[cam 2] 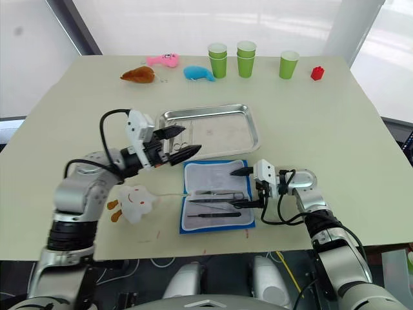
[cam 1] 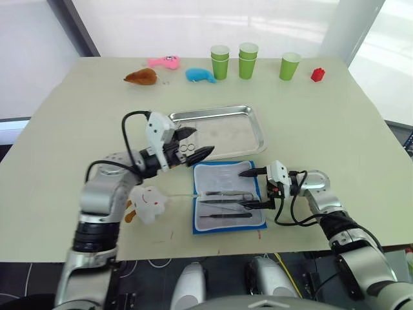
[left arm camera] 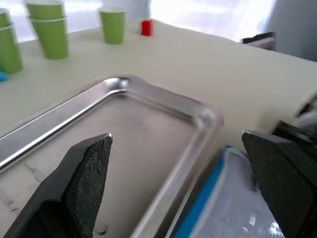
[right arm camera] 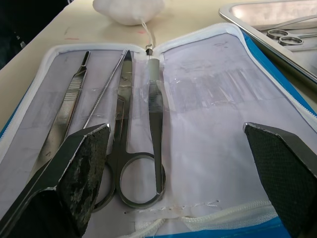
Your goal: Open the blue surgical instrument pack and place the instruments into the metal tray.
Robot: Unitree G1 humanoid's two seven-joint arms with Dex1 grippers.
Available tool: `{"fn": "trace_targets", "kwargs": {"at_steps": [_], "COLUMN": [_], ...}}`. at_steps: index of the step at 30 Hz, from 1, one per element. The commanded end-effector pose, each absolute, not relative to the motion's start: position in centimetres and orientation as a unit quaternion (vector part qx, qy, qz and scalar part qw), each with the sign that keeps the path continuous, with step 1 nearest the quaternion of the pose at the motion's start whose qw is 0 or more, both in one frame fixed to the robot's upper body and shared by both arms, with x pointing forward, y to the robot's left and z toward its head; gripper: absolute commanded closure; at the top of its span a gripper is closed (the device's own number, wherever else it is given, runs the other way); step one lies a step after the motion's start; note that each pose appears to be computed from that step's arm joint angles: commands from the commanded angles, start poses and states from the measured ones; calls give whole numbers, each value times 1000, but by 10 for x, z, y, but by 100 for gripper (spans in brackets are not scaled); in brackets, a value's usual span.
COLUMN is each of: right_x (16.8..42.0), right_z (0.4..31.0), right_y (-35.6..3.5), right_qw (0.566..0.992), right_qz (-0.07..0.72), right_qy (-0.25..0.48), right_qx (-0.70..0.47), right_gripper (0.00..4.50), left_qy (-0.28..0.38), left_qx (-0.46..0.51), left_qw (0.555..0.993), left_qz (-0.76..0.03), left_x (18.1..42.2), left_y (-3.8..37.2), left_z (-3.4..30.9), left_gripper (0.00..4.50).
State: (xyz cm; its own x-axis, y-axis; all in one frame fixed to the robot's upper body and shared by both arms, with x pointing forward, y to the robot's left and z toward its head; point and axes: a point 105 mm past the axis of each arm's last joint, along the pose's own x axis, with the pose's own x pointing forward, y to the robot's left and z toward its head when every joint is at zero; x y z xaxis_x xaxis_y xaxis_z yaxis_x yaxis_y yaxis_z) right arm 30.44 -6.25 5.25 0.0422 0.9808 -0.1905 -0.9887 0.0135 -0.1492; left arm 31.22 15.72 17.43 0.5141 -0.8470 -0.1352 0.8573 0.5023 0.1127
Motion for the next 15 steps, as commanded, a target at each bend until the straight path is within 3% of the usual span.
{"fn": "trace_targets", "kwargs": {"at_steps": [1,8,15], "right_x": [280,281,281], "right_z": [4,4,4], "right_y": [-63,-63,-66], "right_qw": [693,694,693], "right_qz": [704,703,704], "right_qy": [115,115,115], "right_qx": [-100,-101,-103], "right_gripper": [0,0,0], "left_qy": [20,41,76], "left_qx": [124,193,244], "left_qw": [822,720,681], "left_qz": [-556,-665,-686], "left_x": [292,256,242], "left_y": [171,204,223], "left_z": [186,196,208], "left_gripper": [9,9,9]}}
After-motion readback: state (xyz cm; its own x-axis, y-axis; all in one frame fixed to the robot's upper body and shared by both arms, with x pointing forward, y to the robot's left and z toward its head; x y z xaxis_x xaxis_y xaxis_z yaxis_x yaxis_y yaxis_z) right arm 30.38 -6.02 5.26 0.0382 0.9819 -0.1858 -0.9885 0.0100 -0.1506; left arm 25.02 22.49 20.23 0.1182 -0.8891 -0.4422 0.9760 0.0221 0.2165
